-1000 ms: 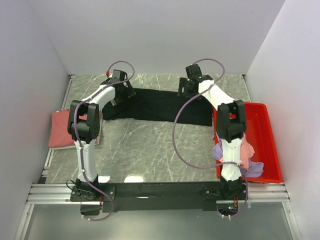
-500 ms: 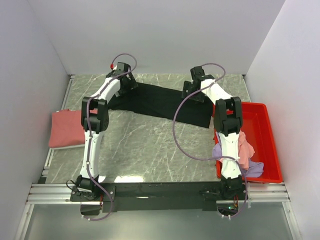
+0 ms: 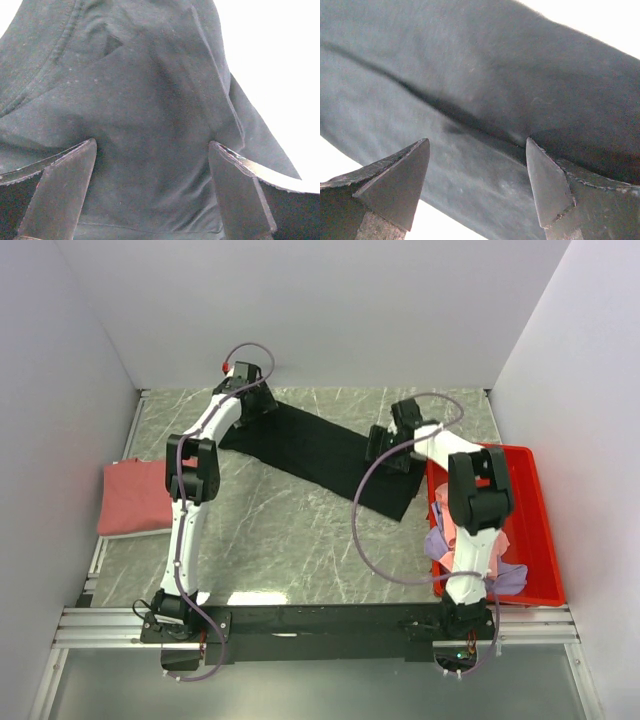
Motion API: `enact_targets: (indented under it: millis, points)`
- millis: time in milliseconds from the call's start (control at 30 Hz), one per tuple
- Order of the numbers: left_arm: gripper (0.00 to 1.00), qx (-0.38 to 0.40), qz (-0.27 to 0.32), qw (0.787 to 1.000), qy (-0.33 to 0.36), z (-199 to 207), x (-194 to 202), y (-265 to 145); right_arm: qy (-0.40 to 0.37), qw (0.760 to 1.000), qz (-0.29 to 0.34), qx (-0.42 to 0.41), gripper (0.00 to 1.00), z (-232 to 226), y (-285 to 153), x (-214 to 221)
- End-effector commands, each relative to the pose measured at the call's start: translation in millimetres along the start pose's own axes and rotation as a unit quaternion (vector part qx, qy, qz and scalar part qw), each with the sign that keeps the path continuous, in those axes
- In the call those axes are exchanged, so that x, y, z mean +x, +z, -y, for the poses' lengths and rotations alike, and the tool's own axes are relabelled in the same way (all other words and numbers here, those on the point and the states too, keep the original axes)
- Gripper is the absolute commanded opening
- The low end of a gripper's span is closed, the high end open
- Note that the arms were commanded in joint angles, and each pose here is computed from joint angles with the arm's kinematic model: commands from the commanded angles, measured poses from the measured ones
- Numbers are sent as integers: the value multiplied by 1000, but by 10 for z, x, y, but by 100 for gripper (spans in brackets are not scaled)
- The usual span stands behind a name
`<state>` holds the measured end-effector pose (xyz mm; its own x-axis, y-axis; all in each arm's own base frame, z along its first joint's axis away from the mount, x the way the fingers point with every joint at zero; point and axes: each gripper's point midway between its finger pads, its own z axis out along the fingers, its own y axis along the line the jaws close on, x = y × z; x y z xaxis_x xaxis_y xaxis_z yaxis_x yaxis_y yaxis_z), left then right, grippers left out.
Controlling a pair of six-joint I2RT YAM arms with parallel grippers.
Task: Fold and stack the t-shirts
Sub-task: Fold the tshirt
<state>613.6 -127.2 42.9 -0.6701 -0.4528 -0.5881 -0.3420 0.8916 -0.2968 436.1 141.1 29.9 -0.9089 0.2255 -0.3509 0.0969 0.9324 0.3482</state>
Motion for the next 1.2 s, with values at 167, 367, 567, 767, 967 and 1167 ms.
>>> enact_targets:
  millis: [167,367,567,767,967,1167]
  points:
    - [99,92,-50,993,-47,402,336,225,-24,994,-99,-31,84,-324,-306,1578]
    - [100,145,-68,987,-24,808,668,186,-96,978,-168,-80,84,-736,-497,2507]
    - [99,200,-73,977,-33,1195,827,152,-135,972,-166,-99,84,-986,-603,2711]
    - [99,248,-52,964,-82,1462,723,181,-156,969,-167,-90,84,-994,-674,2845]
    - [99,296,-27,951,-87,1674,551,84,-162,966,-180,-89,85,-933,-704,3037]
    - [99,301,33,952,-40,1805,149,-320,-181,967,-147,-102,85,-1053,-858,3001]
